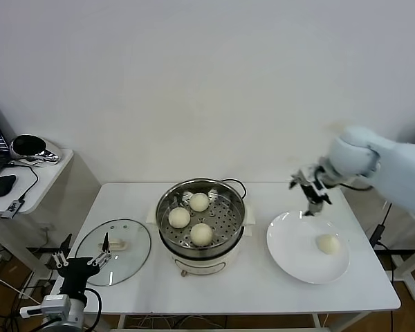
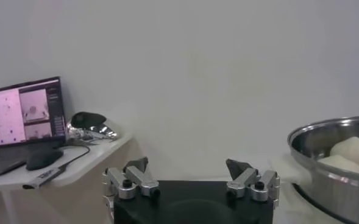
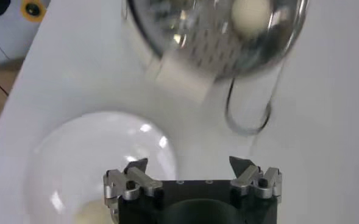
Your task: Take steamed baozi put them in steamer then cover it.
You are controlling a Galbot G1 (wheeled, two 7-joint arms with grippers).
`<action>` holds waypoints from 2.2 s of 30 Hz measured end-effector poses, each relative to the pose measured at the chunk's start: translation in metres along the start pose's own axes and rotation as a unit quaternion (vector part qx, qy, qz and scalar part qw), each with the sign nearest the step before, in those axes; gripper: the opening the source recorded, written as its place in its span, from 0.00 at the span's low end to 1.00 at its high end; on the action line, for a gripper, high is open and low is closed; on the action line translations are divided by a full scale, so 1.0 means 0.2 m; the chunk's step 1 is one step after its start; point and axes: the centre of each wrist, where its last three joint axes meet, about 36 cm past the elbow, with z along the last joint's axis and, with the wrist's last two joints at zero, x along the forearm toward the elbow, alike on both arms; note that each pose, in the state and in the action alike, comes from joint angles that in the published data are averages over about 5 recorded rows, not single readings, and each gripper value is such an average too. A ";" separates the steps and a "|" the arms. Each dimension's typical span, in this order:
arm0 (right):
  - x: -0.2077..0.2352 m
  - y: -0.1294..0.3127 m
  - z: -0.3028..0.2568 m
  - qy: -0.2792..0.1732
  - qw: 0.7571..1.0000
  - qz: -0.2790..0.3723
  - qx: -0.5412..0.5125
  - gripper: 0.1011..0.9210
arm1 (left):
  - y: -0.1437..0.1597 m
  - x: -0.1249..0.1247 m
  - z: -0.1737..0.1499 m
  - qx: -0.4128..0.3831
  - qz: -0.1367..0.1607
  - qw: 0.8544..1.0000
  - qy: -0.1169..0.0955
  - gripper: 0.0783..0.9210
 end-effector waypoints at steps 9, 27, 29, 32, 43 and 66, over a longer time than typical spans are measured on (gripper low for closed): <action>-0.26 0.19 0.33 0.022 0.998 -0.020 -0.059 0.88 | 0.00 0.02 -0.01 -0.003 -0.002 1.000 0.002 0.88; -0.68 0.33 0.48 0.056 0.992 -0.048 -0.103 0.88 | 0.03 0.03 -0.01 -0.008 -0.010 1.000 0.007 0.88; -0.72 0.33 0.48 0.058 0.991 -0.050 -0.106 0.88 | 0.03 0.03 -0.01 -0.008 -0.011 1.000 0.007 0.88; -0.76 0.33 0.48 0.061 0.991 -0.052 -0.108 0.87 | 0.04 0.03 -0.01 -0.008 -0.012 1.000 0.008 0.88; -0.85 0.33 0.46 0.071 0.989 -0.058 -0.115 0.75 | 0.04 0.02 0.01 -0.007 -0.013 1.000 0.011 0.88; -0.48 0.12 0.37 0.052 0.993 -0.036 -0.104 0.53 | 0.05 0.02 0.01 -0.013 -0.012 1.000 0.011 0.88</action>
